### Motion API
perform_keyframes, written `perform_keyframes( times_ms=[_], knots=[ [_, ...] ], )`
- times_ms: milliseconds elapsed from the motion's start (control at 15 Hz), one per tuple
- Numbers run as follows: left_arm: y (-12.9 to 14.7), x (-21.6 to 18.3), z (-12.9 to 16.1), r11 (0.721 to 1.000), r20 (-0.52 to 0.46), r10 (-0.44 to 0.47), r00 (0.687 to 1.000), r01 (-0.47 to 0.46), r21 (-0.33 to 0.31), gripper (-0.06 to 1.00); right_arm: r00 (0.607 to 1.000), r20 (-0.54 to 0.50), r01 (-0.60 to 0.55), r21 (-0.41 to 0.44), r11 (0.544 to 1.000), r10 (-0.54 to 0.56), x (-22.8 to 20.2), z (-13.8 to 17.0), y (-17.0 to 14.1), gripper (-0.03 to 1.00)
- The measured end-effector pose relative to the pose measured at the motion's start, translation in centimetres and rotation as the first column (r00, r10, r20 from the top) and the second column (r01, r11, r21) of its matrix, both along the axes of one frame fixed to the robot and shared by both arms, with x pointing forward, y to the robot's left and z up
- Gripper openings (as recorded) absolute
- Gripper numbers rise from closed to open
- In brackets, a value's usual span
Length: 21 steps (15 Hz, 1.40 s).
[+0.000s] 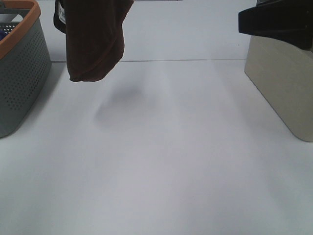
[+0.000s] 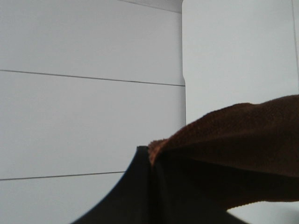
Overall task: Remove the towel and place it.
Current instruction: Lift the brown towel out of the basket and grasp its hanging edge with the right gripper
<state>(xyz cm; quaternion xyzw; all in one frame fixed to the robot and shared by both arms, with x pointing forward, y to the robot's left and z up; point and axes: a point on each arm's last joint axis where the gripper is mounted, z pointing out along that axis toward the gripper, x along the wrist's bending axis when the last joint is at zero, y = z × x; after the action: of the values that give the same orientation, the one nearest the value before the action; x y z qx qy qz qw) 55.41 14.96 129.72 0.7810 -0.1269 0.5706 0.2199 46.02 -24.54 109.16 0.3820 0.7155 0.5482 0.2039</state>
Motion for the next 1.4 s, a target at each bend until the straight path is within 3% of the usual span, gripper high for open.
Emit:
perform_keyframes(
  times_ms=[400,867,1067,1400],
  knots=[
    [-4.8,0.0,-2.2,0.990,-0.041,-0.128,0.991,0.130,0.050,0.00,0.995,0.051,-0.083,-0.061,0.995,0.086,4.5,-0.6,0.3,0.57],
    [-9.2,-1.8,-2.7,0.969,-0.016,-0.244,0.970,0.244,0.035,0.00,0.986,0.062,-0.145,-0.107,0.984,0.152,7.3,-4.3,0.4,0.57],
    [-9.8,-2.1,-2.9,0.963,-0.014,-0.264,0.964,0.265,0.050,0.00,0.989,0.086,-0.110,-0.098,0.989,0.119,8.5,-5.4,0.3,0.57],
    [-9.8,-2.1,-2.9,0.963,-0.013,-0.265,0.964,0.265,0.052,0.00,0.993,0.028,-0.108,-0.091,0.990,0.111,9.9,-7.8,0.2,0.57]
  ],
)
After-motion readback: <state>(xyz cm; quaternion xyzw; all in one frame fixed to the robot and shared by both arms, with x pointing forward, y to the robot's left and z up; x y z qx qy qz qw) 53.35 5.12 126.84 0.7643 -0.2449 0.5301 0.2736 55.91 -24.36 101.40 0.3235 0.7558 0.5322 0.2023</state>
